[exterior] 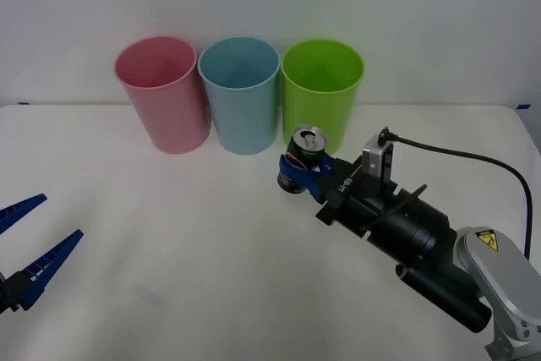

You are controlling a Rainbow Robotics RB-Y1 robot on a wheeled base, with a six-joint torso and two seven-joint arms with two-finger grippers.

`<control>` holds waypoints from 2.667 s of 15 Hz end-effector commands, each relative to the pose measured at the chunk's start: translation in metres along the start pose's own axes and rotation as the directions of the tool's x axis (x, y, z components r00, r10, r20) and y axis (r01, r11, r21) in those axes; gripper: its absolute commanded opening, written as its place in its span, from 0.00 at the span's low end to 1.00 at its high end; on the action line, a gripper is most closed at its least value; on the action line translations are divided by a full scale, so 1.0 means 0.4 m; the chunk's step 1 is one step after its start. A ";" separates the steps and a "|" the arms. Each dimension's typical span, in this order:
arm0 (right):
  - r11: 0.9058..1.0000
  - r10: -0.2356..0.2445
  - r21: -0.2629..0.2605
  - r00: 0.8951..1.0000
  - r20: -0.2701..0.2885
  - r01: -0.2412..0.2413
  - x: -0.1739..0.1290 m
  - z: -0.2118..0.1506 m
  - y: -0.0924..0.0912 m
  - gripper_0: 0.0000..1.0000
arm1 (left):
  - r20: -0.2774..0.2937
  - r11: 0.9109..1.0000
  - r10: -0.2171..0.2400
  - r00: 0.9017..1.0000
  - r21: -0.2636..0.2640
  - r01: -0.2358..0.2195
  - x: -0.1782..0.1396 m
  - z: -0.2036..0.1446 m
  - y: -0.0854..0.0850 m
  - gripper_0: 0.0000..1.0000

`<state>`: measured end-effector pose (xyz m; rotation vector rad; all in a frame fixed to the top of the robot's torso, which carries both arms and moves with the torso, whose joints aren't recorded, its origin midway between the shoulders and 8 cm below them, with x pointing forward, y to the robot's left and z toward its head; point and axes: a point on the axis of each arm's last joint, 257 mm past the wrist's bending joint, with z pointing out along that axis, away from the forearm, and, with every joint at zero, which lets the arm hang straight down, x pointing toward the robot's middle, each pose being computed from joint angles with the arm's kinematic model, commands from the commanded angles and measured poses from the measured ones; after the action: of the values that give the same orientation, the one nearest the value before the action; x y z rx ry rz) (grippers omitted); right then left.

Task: Grasp the object on the table and drop it into the matching bin: aluminum can to the light blue bin, PET bottle to the pink bin.

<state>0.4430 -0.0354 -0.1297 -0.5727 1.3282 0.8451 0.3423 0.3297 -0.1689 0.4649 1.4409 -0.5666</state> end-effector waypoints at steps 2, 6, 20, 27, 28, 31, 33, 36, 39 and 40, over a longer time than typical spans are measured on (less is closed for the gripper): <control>0.999 0.031 -0.025 0.998 0.051 -0.030 -0.102 0.010 0.019 0.00 | 0.000 1.000 0.000 1.000 0.000 0.000 0.000 0.000 0.000 1.00; 0.999 -0.008 -0.031 0.995 0.104 0.011 -0.205 0.059 0.007 0.00 | 0.000 1.000 0.000 1.000 0.000 0.000 0.000 0.000 0.000 1.00; 0.988 -0.072 0.144 0.987 0.147 0.051 -0.326 0.395 -0.153 0.00 | 0.000 1.000 0.000 1.000 0.000 0.000 0.000 0.000 0.000 1.00; 0.931 -0.096 0.360 0.991 0.099 0.054 -0.280 0.528 -0.280 0.00 | 0.000 1.000 0.000 1.000 0.000 0.000 0.000 0.000 0.000 1.00; 0.923 -0.104 0.381 0.990 0.092 0.062 -0.281 0.533 -0.298 0.00 | 0.000 1.000 0.000 1.000 0.000 0.000 0.000 0.000 0.000 1.00; 0.902 -0.116 0.424 0.991 0.065 0.078 -0.281 0.542 -0.348 0.00 | 0.000 1.000 0.000 1.000 0.000 0.000 0.000 0.000 0.000 1.00; 0.902 -0.121 0.424 0.991 0.051 0.088 -0.271 0.547 -0.350 0.00 | 0.000 1.000 0.000 1.000 0.000 0.000 0.000 0.000 0.000 1.00; 0.908 -0.122 0.408 0.992 0.037 0.097 -0.254 0.557 -0.331 0.00 | 0.000 1.000 0.000 1.000 0.000 0.000 0.000 0.000 0.000 1.00; 0.913 -0.123 0.396 0.992 0.027 0.102 -0.240 0.565 -0.316 0.00 | 0.000 1.000 0.000 1.000 0.000 0.000 0.000 0.000 0.000 1.00; 0.913 -0.123 0.395 0.992 0.026 0.103 -0.240 0.566 -0.315 0.00 | 0.000 1.000 0.000 1.000 0.000 0.000 0.000 0.000 0.000 1.00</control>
<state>0.6771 0.0472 -0.0084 -0.3032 1.3576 0.4730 0.3422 0.3297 -0.1689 0.4649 1.4410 -0.5666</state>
